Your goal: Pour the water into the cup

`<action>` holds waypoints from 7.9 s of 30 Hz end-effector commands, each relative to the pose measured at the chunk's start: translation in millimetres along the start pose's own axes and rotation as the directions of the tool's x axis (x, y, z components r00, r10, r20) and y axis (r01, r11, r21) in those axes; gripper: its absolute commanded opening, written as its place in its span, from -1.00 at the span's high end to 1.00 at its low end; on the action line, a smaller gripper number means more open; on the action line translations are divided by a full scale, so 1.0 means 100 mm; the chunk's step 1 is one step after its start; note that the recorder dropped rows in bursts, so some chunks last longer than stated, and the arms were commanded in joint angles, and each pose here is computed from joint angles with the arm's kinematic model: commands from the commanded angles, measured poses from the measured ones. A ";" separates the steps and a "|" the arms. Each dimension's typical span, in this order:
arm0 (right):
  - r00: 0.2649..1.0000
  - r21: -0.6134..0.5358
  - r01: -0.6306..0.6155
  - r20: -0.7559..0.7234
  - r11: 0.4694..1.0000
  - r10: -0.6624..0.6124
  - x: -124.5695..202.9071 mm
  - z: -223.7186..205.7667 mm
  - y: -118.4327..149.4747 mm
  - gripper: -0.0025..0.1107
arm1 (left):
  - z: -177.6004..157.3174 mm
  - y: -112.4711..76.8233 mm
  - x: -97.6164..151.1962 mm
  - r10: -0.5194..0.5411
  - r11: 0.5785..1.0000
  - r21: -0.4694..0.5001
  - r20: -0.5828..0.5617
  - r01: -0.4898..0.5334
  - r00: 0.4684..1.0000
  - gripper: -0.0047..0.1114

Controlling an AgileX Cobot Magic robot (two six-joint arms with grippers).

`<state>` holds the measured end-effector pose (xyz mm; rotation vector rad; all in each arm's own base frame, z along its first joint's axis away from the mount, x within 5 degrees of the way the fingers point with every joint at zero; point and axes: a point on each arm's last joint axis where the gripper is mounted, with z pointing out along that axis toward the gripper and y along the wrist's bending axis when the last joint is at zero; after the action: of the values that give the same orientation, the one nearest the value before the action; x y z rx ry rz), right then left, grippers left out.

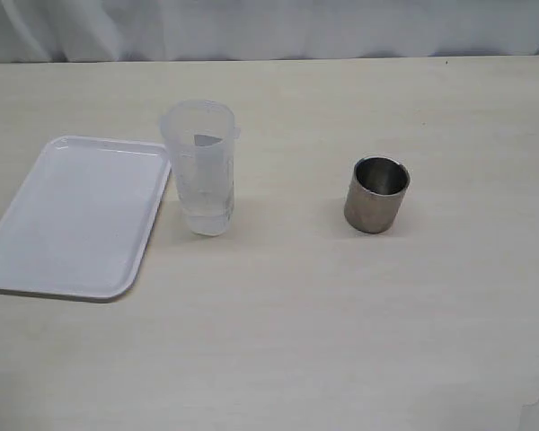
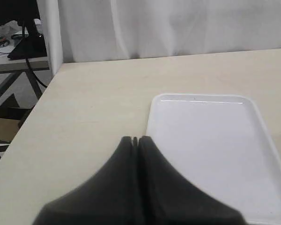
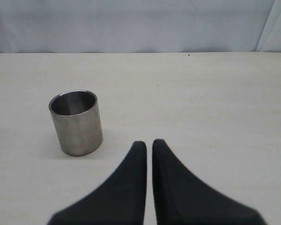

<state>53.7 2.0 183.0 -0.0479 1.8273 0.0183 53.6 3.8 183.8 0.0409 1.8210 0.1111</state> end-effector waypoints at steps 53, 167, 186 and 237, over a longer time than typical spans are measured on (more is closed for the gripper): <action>0.763 -0.097 -0.102 0.631 0.990 0.140 -0.62 -0.14 0.01 -0.55 | 0.42 -0.53 -0.52 -0.045 0.812 0.539 0.437 -0.222 0.898 -0.75; 0.817 -0.131 -0.053 0.564 0.990 0.119 -0.63 0.05 0.07 -0.55 | 2.78 -1.75 0.21 0.075 0.381 0.895 0.222 -0.234 0.972 -0.75; 0.831 -0.139 -0.068 0.539 0.988 0.133 -0.61 0.06 0.07 -0.55 | 2.80 -1.74 0.20 0.063 0.410 0.886 0.211 -0.218 0.975 0.25; 0.987 -0.480 0.115 -0.045 0.870 -0.155 0.33 2.30 0.43 -0.55 | 2.76 -1.76 0.22 0.071 0.359 0.910 0.198 -0.210 0.978 0.92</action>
<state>264.8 53.0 91.8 -0.5241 1.8797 0.3805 321.3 -152.6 77.4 1.0106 1.5204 -0.8213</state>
